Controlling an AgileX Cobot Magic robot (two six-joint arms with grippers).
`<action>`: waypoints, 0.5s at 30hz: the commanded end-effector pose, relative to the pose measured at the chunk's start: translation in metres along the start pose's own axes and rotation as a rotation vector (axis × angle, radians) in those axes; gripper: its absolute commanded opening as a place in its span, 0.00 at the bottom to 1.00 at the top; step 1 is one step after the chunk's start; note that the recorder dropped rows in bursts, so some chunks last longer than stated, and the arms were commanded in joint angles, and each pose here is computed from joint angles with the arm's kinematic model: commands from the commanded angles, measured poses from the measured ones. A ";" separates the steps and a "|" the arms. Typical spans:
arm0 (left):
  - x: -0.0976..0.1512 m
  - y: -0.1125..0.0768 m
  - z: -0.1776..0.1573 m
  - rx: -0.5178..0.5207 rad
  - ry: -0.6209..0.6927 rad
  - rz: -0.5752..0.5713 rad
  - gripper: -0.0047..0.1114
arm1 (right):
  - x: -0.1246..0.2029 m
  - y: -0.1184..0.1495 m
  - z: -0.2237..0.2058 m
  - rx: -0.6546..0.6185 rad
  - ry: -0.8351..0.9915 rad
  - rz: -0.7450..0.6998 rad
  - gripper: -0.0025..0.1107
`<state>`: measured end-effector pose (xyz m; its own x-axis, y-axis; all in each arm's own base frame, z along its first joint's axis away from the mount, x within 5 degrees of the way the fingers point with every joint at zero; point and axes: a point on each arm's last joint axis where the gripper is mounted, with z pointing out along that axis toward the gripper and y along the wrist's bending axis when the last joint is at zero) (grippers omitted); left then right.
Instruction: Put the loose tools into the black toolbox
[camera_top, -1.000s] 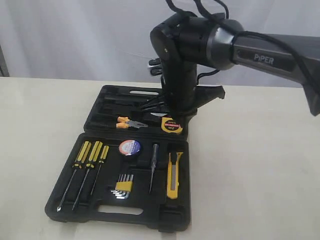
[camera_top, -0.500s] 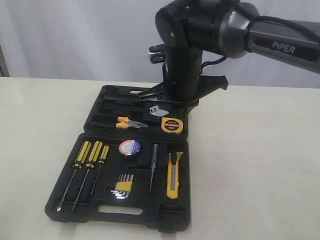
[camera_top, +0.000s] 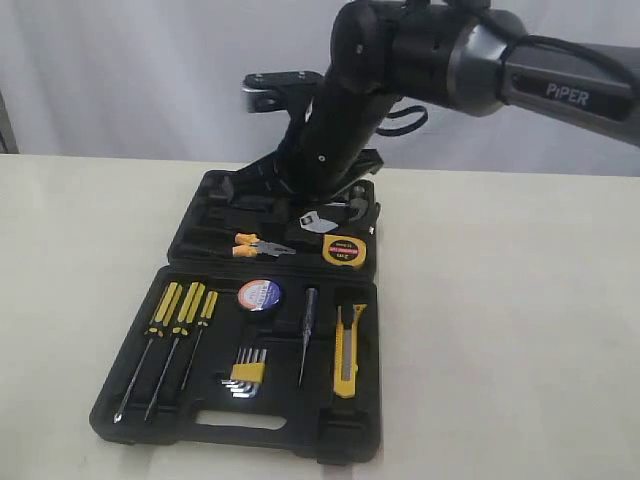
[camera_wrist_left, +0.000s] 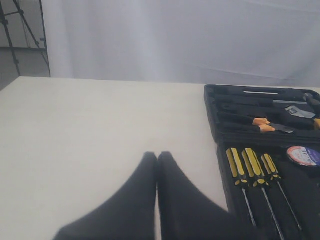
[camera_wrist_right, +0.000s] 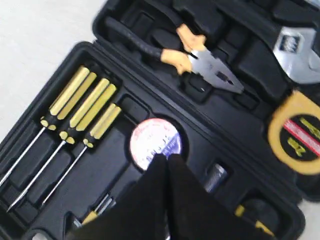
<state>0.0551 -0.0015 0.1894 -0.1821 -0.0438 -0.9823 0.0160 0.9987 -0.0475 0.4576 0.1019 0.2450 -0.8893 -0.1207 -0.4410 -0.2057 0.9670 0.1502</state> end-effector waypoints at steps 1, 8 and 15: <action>0.001 0.000 0.000 0.003 -0.001 -0.002 0.04 | -0.013 -0.005 0.023 -0.031 -0.040 -0.121 0.02; 0.001 0.000 0.000 0.003 -0.001 -0.002 0.04 | -0.027 -0.005 0.063 -0.077 -0.153 -0.125 0.02; 0.001 0.000 0.000 0.003 -0.001 -0.002 0.04 | -0.026 0.001 0.088 -0.116 -0.208 -0.157 0.02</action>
<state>0.0551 -0.0015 0.1894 -0.1821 -0.0438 -0.9823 0.0160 0.9987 -0.0475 0.5127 0.1204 0.1772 -0.7827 -0.2035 -0.5881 -0.3614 0.9180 0.1634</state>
